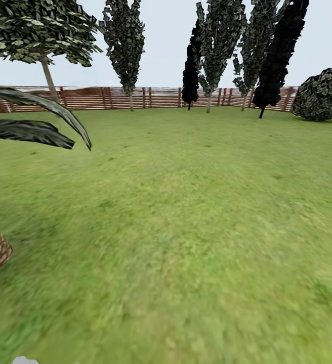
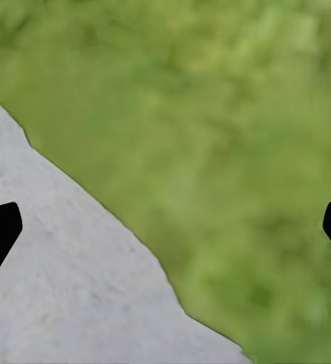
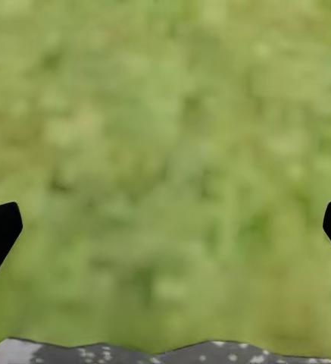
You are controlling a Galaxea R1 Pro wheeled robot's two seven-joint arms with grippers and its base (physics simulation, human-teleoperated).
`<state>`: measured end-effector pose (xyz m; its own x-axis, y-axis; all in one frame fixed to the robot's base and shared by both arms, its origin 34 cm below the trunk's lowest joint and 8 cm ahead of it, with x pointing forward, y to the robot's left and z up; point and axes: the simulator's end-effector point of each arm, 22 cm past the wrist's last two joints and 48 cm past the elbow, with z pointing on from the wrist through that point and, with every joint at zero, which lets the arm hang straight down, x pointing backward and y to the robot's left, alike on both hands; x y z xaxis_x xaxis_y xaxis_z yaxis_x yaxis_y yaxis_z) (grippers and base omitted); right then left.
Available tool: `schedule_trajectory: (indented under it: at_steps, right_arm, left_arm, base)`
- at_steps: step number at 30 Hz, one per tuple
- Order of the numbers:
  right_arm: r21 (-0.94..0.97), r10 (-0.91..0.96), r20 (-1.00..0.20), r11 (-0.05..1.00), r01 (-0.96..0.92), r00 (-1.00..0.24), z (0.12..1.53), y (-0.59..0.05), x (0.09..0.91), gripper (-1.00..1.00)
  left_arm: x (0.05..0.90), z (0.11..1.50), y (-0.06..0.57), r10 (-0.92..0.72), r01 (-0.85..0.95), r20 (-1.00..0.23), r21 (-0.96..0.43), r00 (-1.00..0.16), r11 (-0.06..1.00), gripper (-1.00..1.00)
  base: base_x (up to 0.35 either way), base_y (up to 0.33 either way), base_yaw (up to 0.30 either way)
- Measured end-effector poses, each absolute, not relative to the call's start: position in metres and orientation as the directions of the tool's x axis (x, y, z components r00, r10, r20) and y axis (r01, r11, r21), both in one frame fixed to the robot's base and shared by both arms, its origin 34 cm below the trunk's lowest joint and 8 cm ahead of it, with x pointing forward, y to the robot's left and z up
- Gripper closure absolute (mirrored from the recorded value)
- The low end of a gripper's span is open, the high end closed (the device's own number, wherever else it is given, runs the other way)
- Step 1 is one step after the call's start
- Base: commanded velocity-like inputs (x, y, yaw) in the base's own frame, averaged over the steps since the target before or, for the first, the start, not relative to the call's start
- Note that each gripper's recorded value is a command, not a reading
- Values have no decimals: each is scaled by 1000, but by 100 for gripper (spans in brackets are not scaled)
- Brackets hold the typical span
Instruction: In the garden, pick up the pesticide atomizer on the floor and spray pesticide onto both trees until each tree trunk is fully covered.
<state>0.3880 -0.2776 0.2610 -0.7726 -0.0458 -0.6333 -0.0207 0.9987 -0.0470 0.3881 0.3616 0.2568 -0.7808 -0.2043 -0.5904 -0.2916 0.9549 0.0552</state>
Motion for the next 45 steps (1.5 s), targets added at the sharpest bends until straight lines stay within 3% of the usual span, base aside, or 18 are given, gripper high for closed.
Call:
schedule_trajectory:
  at_steps: [23,45]
  right_arm:
    - [-47,-44,-633,999,-19,-773,261,-278,388,-100]
    - [-47,-45,-633,999,-19,-773,261,-278,388,-100]
  left_arm:
    - [388,257,363,-203,-292,-591,56,-781,955,-100]
    - [389,258,363,-204,-293,-593,56,-779,955,-100]
  base:
    - [338,-120,8]
    - [338,-104,257]
